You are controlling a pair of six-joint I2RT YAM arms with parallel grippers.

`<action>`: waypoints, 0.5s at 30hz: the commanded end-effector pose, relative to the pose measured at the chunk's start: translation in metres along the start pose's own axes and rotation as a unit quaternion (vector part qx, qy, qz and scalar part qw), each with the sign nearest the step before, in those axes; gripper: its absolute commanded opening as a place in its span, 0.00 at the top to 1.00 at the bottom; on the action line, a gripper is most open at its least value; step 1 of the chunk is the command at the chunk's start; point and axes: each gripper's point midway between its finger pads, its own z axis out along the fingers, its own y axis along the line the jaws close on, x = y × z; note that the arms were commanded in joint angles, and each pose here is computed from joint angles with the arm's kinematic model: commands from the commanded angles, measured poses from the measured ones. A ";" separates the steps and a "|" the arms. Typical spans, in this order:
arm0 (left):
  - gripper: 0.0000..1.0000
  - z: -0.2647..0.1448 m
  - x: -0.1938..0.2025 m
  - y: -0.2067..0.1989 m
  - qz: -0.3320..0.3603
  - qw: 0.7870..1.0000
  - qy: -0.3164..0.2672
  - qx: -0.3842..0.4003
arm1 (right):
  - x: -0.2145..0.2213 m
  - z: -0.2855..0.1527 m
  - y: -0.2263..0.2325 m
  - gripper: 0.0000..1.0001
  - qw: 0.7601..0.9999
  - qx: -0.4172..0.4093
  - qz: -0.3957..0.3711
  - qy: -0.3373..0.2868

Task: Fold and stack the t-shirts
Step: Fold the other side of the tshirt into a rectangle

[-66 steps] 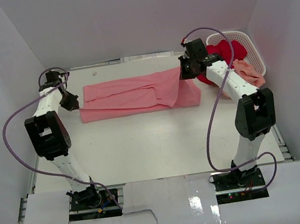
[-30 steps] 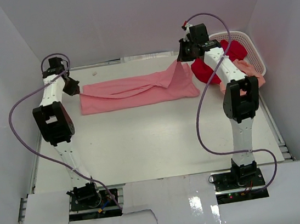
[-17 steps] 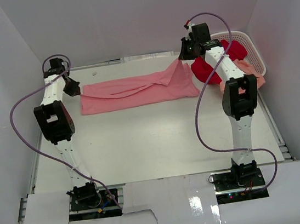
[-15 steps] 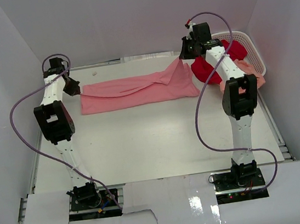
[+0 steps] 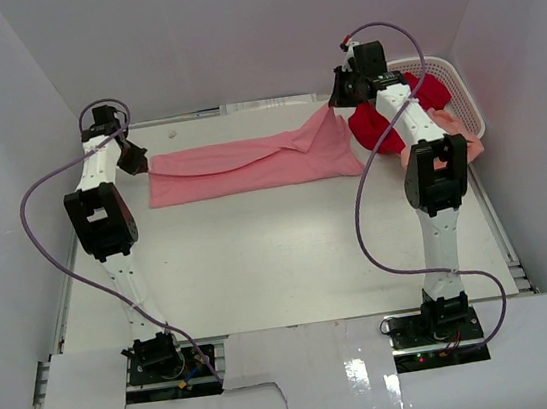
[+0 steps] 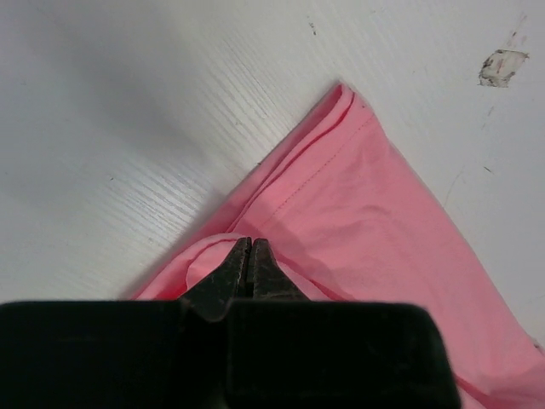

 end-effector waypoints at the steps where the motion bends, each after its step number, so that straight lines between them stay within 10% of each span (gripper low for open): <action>1: 1.00 -0.005 -0.012 -0.007 -0.005 1.000 -0.016 0.009 | -0.027 0.004 0.002 0.92 0.999 -0.013 -0.007 -0.043; 15: 1.00 0.007 -0.018 -0.009 -0.030 0.999 -0.016 0.011 | -0.035 0.020 -0.011 0.84 0.998 -0.011 0.003 -0.069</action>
